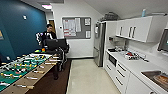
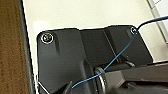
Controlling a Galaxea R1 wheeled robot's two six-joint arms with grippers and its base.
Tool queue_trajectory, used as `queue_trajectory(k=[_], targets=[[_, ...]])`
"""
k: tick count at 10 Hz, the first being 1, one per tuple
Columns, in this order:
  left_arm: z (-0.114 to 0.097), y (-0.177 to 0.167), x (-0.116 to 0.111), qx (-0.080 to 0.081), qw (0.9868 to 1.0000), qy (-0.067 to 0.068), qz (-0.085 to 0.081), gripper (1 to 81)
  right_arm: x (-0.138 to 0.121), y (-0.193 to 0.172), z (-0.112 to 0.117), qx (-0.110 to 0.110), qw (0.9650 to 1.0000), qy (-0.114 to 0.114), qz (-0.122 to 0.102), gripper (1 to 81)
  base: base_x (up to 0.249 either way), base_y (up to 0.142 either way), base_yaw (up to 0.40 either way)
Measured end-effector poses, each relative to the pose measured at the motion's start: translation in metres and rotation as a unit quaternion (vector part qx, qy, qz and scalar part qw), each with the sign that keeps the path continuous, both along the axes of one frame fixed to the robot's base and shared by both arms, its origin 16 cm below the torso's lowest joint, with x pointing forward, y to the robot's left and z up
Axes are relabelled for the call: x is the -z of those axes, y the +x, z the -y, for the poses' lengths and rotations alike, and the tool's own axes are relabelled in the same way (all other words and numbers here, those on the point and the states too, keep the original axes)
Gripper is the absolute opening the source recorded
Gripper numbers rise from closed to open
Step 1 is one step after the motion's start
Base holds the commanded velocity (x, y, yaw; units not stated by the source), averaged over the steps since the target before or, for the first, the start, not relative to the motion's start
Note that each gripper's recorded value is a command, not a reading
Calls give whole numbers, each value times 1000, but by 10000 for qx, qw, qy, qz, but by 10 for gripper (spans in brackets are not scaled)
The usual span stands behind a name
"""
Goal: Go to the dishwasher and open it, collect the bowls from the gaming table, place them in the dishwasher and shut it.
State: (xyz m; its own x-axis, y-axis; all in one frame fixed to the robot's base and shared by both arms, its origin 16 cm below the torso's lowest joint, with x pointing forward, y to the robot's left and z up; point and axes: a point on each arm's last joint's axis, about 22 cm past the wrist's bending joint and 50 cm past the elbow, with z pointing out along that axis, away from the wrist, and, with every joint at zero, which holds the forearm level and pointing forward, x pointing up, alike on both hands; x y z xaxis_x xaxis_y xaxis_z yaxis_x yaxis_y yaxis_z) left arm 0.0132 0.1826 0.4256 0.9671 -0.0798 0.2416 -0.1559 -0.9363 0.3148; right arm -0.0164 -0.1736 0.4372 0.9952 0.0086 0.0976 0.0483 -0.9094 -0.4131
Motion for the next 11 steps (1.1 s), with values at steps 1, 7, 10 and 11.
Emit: queue_trajectory(k=[1, 7, 10, 11], targets=[[0, 0, 0, 1, 10000, 0, 0, 811, 0, 0, 0, -1, 10000, -3, 3, 811, 0, 0, 362], [-1, -1, 0, -5, 10000, 7, -9, 811, 0, -2, -1, -49, 10000, 2, 11, 811, 0, 0, 362], [-1, -2, 0, 0, 10000, 6, -17, 811, 0, 0, -1, -62, 10000, -12, 28, 811, 0, 0, 363], [-1, -3, 0, 1, 10000, 8, -23, 811, 1, 0, -1, -63, 10000, -24, 26, 811, 0, 0, 362]])
